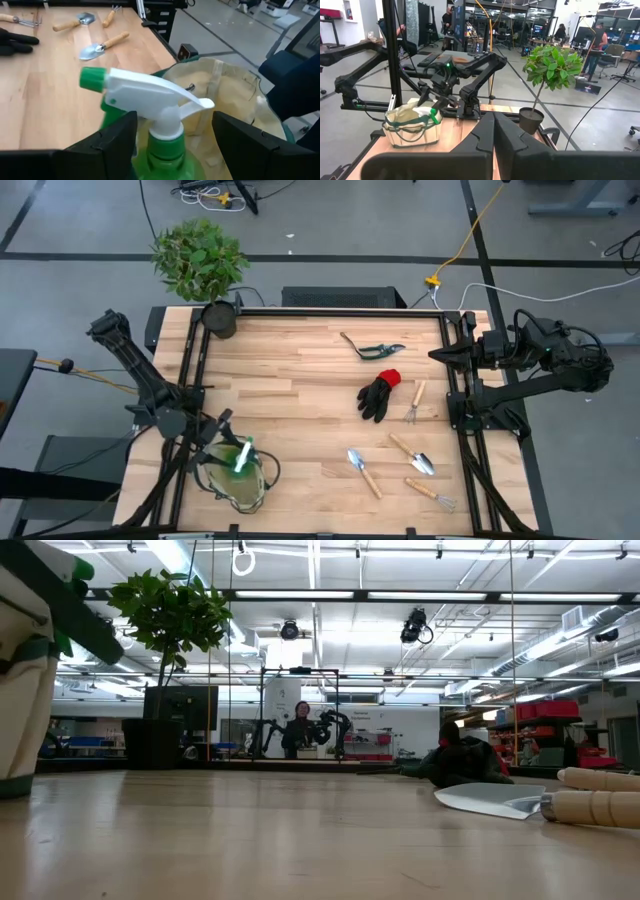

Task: Pick & Place Garden tools in Gardening bag
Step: Put the spray bottle into the gardening bag, then put the shear scissors into the gardening bag

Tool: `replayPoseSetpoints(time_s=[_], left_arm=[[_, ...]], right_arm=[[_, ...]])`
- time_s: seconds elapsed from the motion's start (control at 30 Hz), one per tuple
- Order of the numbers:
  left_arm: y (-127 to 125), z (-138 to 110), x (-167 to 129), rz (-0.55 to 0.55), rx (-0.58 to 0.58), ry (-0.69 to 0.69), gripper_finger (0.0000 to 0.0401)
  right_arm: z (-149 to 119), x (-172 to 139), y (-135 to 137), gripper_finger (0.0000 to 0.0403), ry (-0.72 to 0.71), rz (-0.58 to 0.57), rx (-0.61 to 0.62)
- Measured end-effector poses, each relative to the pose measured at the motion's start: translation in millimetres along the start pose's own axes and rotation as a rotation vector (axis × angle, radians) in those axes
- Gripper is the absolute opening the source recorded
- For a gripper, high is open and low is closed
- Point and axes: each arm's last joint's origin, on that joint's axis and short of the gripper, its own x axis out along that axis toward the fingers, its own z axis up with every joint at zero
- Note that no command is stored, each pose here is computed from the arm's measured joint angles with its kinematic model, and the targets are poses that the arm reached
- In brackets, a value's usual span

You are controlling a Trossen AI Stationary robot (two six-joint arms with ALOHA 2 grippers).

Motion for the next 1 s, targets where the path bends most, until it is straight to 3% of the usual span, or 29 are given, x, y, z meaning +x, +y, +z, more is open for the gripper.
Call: replayPoseSetpoints(time_s=[0.23, 0.37, 0.77, 1.0], left_arm=[[3, 1, -10, 0.028, 0.003, 0.081, 0.0264], [3, 15, -19, 0.046, 0.030, 0.083, 0.0264], [0, 41, -30, 0.086, 0.014, 0.013, 0.0264], [3, 67, -37, 0.181, 0.040, -0.103, 0.0250]], right_arm=[[0, 0, 0, 0.0011, 0.000, 0.000, 0.000], [0, 0, 0, 0.0011, 0.000, 0.000, 0.000], [0, 0, 0, 0.0011, 0.000, 0.000, 0.000], [0, 0, 0, 0.0011, 0.000, 0.000, 0.000]])
